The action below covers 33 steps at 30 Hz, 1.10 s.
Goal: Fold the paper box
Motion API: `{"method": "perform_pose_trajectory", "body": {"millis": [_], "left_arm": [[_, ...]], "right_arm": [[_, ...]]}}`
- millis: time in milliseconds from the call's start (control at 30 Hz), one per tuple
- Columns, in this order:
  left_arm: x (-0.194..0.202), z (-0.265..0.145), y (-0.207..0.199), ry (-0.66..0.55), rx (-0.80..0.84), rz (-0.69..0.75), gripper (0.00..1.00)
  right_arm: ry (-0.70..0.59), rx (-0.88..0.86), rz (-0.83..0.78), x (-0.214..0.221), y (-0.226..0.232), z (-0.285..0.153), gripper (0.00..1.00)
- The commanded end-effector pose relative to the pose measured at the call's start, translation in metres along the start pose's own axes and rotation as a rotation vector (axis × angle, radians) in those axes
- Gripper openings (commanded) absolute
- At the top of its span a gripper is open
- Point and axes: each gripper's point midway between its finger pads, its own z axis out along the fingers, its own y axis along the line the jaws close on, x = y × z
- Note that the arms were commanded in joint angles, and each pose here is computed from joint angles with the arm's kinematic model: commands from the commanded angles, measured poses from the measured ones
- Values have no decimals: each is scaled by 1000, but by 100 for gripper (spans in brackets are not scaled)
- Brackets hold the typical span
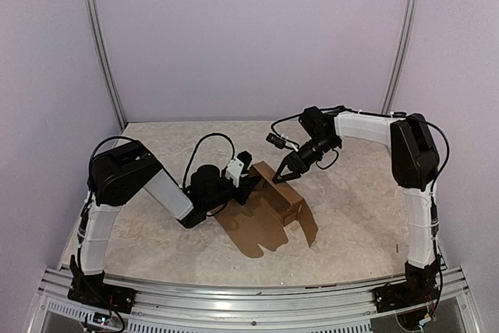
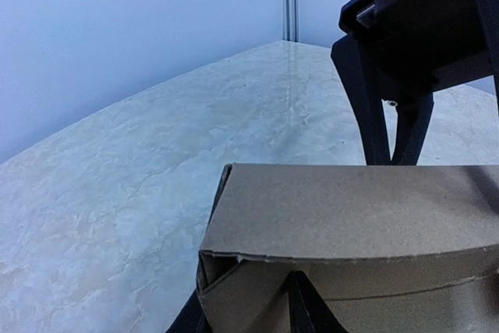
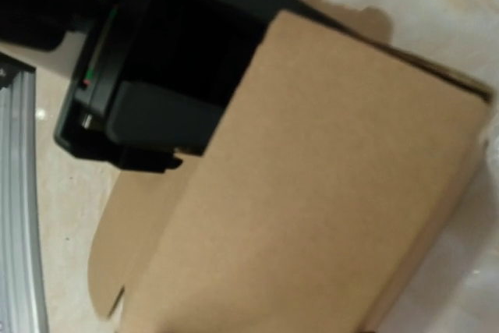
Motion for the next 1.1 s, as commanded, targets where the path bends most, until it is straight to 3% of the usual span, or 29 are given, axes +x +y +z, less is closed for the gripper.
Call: {"method": "perform_pose_trajectory", "body": {"millis": [0, 300, 500, 1067], "left_arm": [[11, 8, -8, 44, 47, -3, 29], [19, 13, -14, 74, 80, 2, 21], [16, -6, 4, 59, -118, -33, 15], [25, 14, -17, 65, -65, 47, 23]], "right_arm": [[18, -82, 50, 8, 4, 11, 56], [22, -104, 59, 9, 5, 13, 55], [27, -124, 73, 11, 4, 15, 55], [31, -182, 92, 4, -2, 24, 57]]}}
